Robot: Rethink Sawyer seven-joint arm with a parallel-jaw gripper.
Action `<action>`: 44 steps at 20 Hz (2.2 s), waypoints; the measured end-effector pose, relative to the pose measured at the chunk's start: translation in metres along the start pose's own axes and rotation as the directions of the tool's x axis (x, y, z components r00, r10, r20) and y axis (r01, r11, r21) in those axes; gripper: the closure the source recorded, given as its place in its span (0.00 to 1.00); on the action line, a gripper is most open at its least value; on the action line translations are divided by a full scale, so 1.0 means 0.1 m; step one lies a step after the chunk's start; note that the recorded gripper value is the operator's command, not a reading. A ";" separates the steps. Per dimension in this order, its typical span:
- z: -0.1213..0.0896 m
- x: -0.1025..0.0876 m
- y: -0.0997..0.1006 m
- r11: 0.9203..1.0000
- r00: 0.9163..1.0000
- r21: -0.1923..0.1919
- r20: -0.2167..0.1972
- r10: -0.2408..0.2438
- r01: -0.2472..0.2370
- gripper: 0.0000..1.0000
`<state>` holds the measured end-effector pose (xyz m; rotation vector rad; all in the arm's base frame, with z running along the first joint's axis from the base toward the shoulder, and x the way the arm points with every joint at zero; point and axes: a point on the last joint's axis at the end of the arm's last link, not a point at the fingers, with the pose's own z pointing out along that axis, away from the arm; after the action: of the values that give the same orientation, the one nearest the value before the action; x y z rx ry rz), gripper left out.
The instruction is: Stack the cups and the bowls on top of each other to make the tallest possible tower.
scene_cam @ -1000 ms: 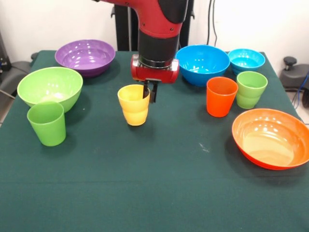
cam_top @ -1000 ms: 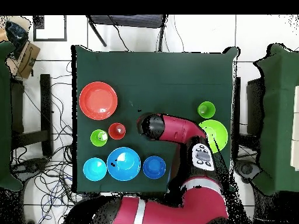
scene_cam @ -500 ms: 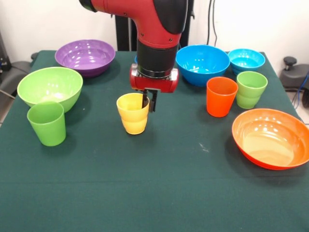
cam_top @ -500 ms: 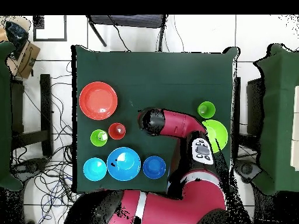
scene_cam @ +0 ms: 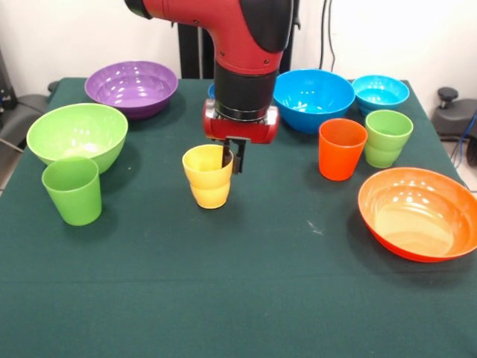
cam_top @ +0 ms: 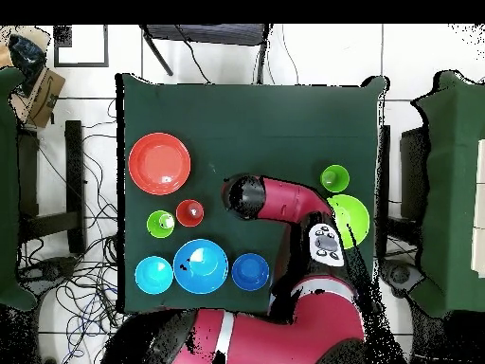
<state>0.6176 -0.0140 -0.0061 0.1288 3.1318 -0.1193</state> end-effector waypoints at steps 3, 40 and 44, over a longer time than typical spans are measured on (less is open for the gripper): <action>-0.01 -0.01 0.04 1.000 1.000 -0.002 0.001 -0.002 0.002 1.00; -0.07 -0.25 0.09 1.000 0.999 -0.021 0.046 0.004 -0.004 1.00; -0.07 -0.26 0.07 1.000 0.999 -0.023 0.046 0.009 -0.008 1.00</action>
<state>0.6438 -0.0085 0.0005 0.1368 3.0850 -0.0849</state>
